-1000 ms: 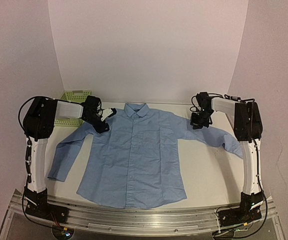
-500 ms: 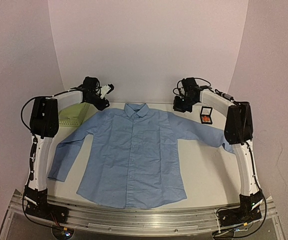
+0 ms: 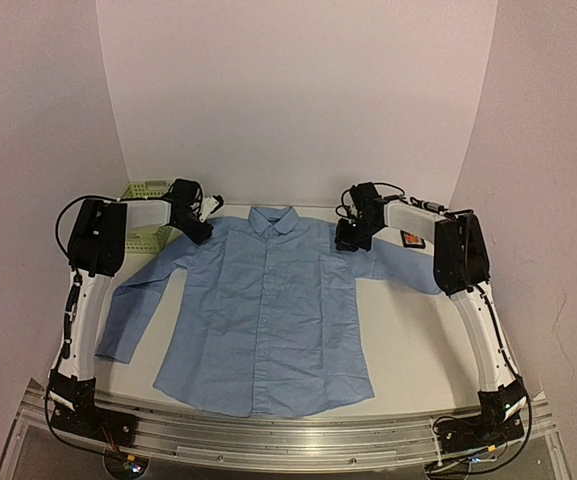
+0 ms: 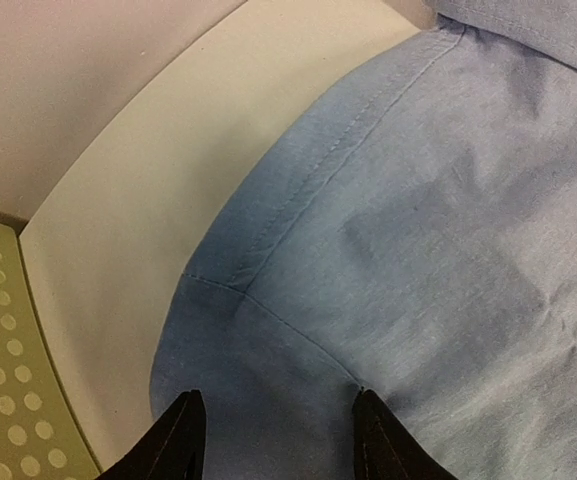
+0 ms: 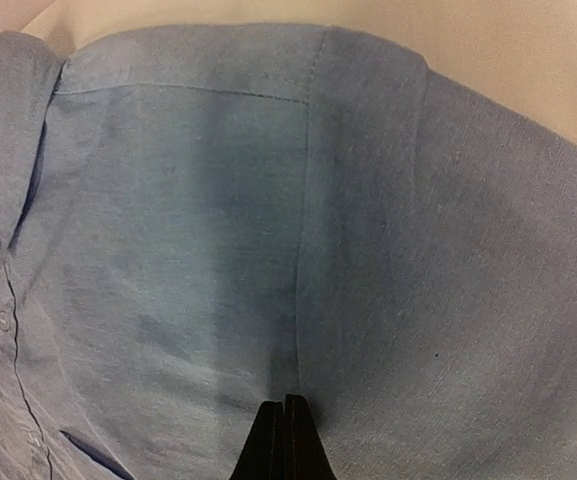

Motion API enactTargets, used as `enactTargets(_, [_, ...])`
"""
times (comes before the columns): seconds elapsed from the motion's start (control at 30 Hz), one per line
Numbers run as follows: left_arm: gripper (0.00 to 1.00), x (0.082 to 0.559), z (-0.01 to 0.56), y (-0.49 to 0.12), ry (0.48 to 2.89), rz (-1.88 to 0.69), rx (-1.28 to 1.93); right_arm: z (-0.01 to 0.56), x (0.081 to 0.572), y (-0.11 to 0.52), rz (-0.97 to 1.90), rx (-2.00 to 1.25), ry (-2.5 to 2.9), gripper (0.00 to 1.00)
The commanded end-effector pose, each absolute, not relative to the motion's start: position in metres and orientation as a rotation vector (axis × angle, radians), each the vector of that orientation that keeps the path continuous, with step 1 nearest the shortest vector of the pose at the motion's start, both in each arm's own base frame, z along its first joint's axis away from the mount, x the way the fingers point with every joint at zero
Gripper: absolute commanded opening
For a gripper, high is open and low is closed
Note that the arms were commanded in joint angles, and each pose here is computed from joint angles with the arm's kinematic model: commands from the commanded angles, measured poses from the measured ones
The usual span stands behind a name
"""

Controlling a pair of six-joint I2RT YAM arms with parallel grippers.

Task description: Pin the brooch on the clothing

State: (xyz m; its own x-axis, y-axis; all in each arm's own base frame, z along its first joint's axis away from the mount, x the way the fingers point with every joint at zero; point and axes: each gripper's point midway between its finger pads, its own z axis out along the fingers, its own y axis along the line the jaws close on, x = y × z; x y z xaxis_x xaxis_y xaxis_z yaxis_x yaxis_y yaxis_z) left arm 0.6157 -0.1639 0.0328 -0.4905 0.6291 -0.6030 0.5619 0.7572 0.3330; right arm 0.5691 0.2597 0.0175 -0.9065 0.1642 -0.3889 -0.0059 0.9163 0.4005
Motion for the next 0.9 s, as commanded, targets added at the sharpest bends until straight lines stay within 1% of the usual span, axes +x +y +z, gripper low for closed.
enactTargets(0.0, [0.5,0.627,0.031,-0.139,2.198,0.222,0.853,0.003,0.57,0.267,0.61,0.165,2.66,0.0])
enactTargets(0.2, [0.5,0.624,0.028,-0.131,2.178,0.272,0.895,-0.01,0.568,0.268,0.633,0.208,2.679,0.0])
enactTargets(0.47, [0.5,0.623,0.027,-0.125,2.169,0.302,0.914,-0.008,0.571,0.267,0.62,0.207,2.668,0.0])
enactTargets(0.63, [0.51,0.617,0.051,-0.145,2.123,0.207,0.96,0.004,0.575,0.271,0.639,0.172,2.642,0.0])
enactTargets(0.7, [0.51,0.615,0.068,-0.152,2.09,0.182,0.976,0.014,0.578,0.273,0.65,0.154,2.621,0.0])
enactTargets(0.87, [0.52,0.6,0.112,-0.173,2.02,0.091,1.039,0.061,0.591,0.28,0.688,0.101,2.527,0.0])
